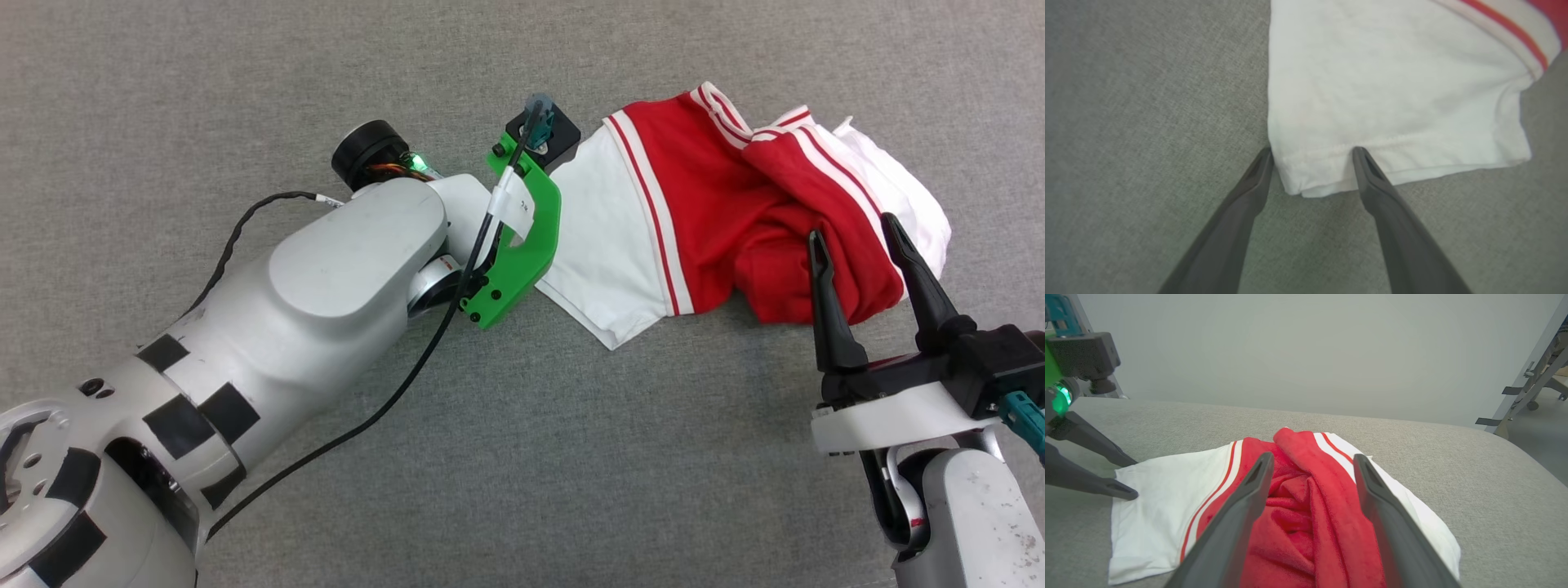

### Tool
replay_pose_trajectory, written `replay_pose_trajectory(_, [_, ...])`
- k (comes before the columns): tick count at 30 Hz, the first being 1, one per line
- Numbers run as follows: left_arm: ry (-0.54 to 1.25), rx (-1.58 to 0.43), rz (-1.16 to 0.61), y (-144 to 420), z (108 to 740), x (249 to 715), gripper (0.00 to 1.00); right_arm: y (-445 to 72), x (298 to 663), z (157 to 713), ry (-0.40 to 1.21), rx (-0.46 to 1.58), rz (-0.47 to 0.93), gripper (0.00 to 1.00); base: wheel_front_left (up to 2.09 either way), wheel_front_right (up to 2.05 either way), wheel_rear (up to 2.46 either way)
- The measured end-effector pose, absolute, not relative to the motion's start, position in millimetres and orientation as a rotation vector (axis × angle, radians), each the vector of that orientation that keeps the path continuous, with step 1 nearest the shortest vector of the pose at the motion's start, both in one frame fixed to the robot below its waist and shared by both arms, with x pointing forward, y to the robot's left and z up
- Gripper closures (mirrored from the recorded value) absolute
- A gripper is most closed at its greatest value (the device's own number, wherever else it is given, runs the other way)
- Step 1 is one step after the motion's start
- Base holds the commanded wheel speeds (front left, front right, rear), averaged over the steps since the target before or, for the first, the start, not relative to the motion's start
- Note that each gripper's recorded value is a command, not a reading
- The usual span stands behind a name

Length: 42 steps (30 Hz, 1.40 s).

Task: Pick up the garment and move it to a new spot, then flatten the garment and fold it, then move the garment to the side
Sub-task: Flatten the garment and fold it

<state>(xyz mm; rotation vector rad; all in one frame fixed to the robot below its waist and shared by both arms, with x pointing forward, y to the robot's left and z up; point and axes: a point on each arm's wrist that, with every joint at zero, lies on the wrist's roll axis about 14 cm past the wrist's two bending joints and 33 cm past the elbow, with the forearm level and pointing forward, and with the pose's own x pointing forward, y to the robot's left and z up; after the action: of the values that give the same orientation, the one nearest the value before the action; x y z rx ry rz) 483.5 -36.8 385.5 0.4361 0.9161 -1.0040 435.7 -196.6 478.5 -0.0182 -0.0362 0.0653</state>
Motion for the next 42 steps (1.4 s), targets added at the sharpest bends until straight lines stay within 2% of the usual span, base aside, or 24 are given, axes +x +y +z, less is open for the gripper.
replay_pose_trajectory(6, [0.935, 0.505, -1.014, -37.3, 368.6, 483.0, 0.0, -200.6, 435.1, 468.9, -0.009, -0.017, 0.049, 0.0, 0.0, 0.0, 0.0])
replay_pose_trajectory(7, [0.926, 0.515, -1.021, -38.8, 368.9, 481.6, 0.46, -200.9, 435.3, 468.3, -0.008, -0.016, 0.047, 0.0, 0.0, 0.0, 0.0])
replay_pose_trajectory(8, [0.903, 0.513, -1.025, -40.1, 370.2, 482.2, 0.97, -200.8, 435.8, 467.9, -0.007, -0.015, 0.046, 0.0, 0.0, 0.0, 0.0])
replay_pose_trajectory(9, [0.878, 0.511, -1.028, -41.2, 372.3, 483.2, 1.0, -200.0, 436.4, 467.9, -0.008, -0.013, 0.048, 0.0, 0.0, 0.0, 0.0])
replay_pose_trajectory(18, [0.547, 0.363, -1.03, -52.6, 428.4, 495.6, 1.0, -192.1, 435.3, 485.6, -0.055, -0.003, 0.069, 0.0, 0.0, 0.0, 0.0])
replay_pose_trajectory(24, [0.401, 0.262, -0.91, -17.0, 474.3, 507.8, 1.0, -193.2, 423.0, 492.2, -0.065, 0.001, 0.064, 0.0, 0.0, 0.0, 0.0])
replay_pose_trajectory(34, [0.506, 0.193, -0.591, 107.6, 452.4, 484.1, 1.0, -178.2, 422.1, 503.3, -0.096, 0.015, 0.105, 0.0, 0.0, 0.0, 0.0])
replay_pose_trajectory(42, [0.704, 0.099, -0.473, 147.3, 391.4, 434.0, 1.0, -177.2, 420.0, 498.0, -0.078, 0.01, 0.114, 0.0, 0.0, 0.0, 0.0])
